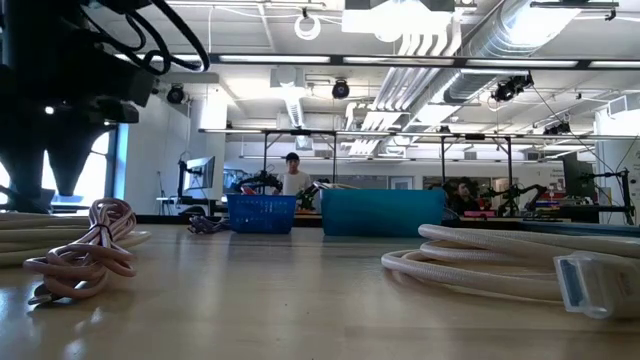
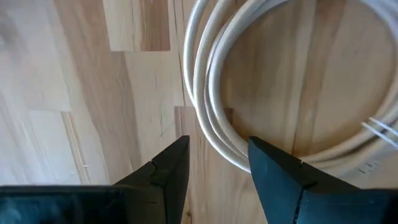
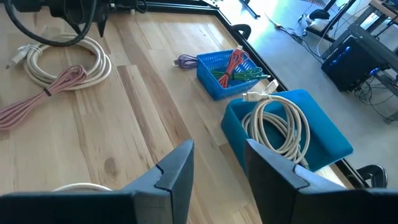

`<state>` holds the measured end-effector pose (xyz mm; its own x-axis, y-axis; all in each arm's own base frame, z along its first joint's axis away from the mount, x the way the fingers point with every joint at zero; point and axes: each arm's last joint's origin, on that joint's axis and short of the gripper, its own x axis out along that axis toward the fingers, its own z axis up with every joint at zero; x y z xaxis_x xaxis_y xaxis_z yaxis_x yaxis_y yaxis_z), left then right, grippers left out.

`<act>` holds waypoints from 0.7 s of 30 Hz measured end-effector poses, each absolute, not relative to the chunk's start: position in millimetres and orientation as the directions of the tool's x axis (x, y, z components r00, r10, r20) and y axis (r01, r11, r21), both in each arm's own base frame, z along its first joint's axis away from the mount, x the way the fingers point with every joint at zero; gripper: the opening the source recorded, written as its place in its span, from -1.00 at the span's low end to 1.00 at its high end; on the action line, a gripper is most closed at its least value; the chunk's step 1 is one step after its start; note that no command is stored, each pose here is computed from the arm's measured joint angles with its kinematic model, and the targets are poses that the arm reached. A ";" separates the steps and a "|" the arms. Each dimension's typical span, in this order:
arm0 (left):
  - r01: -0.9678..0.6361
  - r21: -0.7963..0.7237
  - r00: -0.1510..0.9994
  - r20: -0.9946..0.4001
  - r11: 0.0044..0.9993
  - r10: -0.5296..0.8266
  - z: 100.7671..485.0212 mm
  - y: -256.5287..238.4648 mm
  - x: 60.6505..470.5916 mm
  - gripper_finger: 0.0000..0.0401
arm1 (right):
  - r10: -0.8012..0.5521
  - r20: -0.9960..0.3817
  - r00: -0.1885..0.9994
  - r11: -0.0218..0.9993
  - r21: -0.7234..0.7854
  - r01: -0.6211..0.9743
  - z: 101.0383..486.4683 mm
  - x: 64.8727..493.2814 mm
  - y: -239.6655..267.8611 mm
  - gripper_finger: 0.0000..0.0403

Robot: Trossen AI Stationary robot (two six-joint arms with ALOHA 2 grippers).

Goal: Pick & Place USB Port
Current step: Put the white HDMI cable into the dark blue bin

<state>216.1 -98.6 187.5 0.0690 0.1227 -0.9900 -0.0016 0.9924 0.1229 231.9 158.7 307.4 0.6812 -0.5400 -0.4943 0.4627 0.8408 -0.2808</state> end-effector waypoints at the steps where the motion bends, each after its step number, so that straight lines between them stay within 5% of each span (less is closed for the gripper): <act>1: -0.002 0.126 0.062 -0.990 0.992 0.126 186.0 -98.7 216.6 -0.22 | -0.540 -0.494 0.681 0.841 -0.281 0.463 307.4 231.9 158.7 -0.34; 16: -0.023 0.074 -0.004 -0.997 0.997 0.074 139.6 -80.2 215.3 -0.23 | -0.538 -0.494 0.683 0.842 -0.276 0.463 307.5 232.3 159.0 -0.34; 21: -0.006 0.121 0.037 -0.992 0.993 0.121 137.6 -79.0 216.6 -0.57 | -0.538 -0.494 0.683 0.842 -0.281 0.460 307.5 232.3 159.0 -0.34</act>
<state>216.6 -79.0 137.6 0.0368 0.1208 -0.9920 -0.0061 0.9927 0.1206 232.3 159.0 307.5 0.6833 -0.5378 -0.4939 0.4596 0.8424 -0.2815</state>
